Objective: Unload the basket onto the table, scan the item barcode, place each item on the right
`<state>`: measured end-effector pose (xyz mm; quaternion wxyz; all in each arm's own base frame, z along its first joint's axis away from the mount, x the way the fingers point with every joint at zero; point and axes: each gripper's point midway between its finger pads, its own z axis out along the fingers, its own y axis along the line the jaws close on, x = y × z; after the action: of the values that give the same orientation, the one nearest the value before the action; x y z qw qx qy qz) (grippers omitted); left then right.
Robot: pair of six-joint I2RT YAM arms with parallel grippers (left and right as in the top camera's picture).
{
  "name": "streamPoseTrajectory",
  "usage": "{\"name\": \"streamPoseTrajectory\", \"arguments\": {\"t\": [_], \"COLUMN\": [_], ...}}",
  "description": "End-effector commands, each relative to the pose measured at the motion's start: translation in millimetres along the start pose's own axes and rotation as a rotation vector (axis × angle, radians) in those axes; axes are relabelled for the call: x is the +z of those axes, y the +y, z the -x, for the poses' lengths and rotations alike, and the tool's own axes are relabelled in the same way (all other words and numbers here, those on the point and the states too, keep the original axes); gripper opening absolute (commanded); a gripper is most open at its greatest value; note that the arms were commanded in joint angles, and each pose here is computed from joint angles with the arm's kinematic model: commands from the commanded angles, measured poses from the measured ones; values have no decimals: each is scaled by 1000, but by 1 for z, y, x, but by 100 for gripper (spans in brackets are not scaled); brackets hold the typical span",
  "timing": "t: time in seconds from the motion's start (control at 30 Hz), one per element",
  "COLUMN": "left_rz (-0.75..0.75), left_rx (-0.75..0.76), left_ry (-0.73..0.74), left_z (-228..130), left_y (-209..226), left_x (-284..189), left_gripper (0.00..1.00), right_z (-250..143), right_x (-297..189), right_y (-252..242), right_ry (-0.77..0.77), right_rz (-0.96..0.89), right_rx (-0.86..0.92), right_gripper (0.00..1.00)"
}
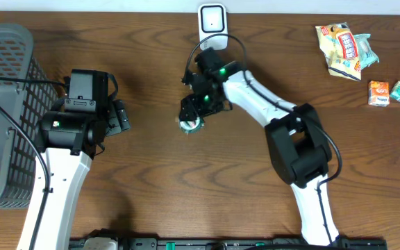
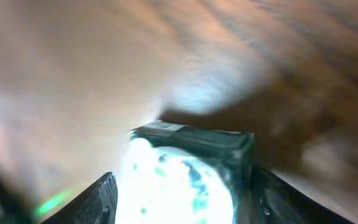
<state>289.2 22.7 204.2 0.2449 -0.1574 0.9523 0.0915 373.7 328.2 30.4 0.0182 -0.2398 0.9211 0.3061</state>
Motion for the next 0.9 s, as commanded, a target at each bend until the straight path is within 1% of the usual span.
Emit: {"name": "streamPoseTrajectory", "arguments": {"t": [0.0,0.1,0.2,0.3,0.43,0.53,0.63,0.7,0.87], "left_rz": [-1,-1,-1,-1,-1,-1,-1,-1,-1], "left_rx": [-6,-6,-6,-6,-6,-6,-6,-5,-6], "left_ry": [-9,-8,-8,-9,-9,-9,-8,-9,-8], "left_z": [4,3,3,4,4,4,3,4,3], "left_y": [-1,-1,-1,-1,-1,-1,-1,-1,-1], "left_x": [-3,-3,-3,-3,-3,-3,-3,-3,-3], "left_gripper": [98,98,98,98,98,98,98,98,98], "right_z": [-3,-5,-6,-7,-9,-11,-17,-20,-32], "right_x": [-17,-28,-30,-27,-15,-4,4,9,23], "right_y": [42,55,51,46,32,12,0,-2,9], "right_ry": [-3,-11,-10,-4,18,39,63,77,136], "right_rz": [297,420,412,377,246,73,-68,-139,-208], "right_rx": [-101,-141,-131,-130,-118,-79,-97,-130,-305], "right_gripper": [63,65,65,68,70,76,84,90,98]}}
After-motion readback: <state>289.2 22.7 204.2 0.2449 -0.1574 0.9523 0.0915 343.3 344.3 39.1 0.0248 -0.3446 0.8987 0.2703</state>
